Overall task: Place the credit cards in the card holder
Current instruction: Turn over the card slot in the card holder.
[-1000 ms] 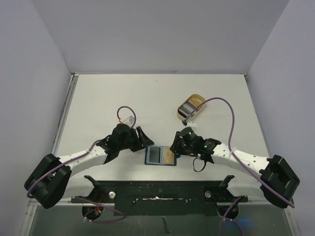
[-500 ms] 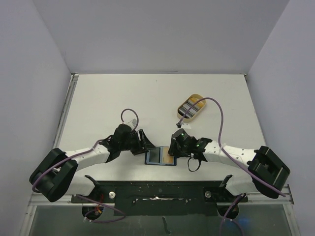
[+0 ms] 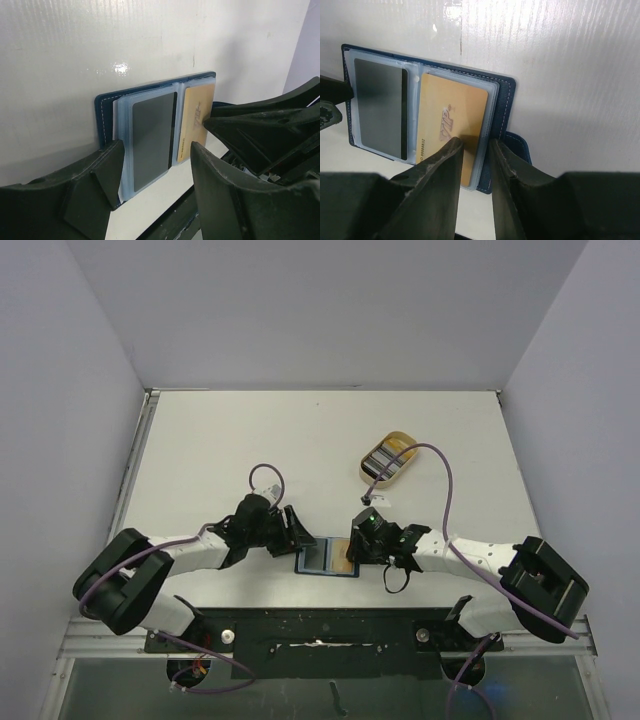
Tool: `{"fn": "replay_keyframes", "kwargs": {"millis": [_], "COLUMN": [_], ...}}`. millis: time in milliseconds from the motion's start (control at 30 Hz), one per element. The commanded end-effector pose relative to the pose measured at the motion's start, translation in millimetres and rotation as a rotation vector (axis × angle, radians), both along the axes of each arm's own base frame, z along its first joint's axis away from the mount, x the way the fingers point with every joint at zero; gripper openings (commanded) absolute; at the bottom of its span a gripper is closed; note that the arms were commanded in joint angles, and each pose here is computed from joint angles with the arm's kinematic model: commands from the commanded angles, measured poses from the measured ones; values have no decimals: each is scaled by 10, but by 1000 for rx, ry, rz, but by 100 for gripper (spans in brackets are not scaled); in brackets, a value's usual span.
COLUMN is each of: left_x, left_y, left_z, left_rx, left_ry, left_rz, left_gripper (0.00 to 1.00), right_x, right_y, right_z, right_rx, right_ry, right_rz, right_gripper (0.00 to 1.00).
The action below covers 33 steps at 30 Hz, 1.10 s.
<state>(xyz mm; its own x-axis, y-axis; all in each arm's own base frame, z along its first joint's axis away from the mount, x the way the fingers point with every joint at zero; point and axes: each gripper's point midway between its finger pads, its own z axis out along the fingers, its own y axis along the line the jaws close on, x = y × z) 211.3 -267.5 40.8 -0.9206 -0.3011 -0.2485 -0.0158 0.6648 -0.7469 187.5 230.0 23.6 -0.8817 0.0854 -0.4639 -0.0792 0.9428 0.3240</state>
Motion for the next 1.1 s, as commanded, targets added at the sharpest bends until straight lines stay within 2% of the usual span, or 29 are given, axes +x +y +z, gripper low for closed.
{"fn": "replay_keyframes", "kwargs": {"millis": [0,200,767,1067], "left_x": [69,70,-47,-79], "left_y": [-104,-134,-439,-526], "left_z": [107,128,540,689], "left_rx": [-68,-82,-323,-389], "left_ry": [-57,-56,-54,-52], "left_rz": [-21,-26,-89,-97], "left_gripper": [55,55,54,54], "right_x": [91,73,64,77], "right_y": [28,6,-38,-15], "right_z": [16,-38,-74,-67], "right_rx": [2,-7,-14,-6], "right_ry": [-47,-38,-49,-55], "right_rz": [-12,-17,-28,-25], "right_gripper": [29,29,28,27]}}
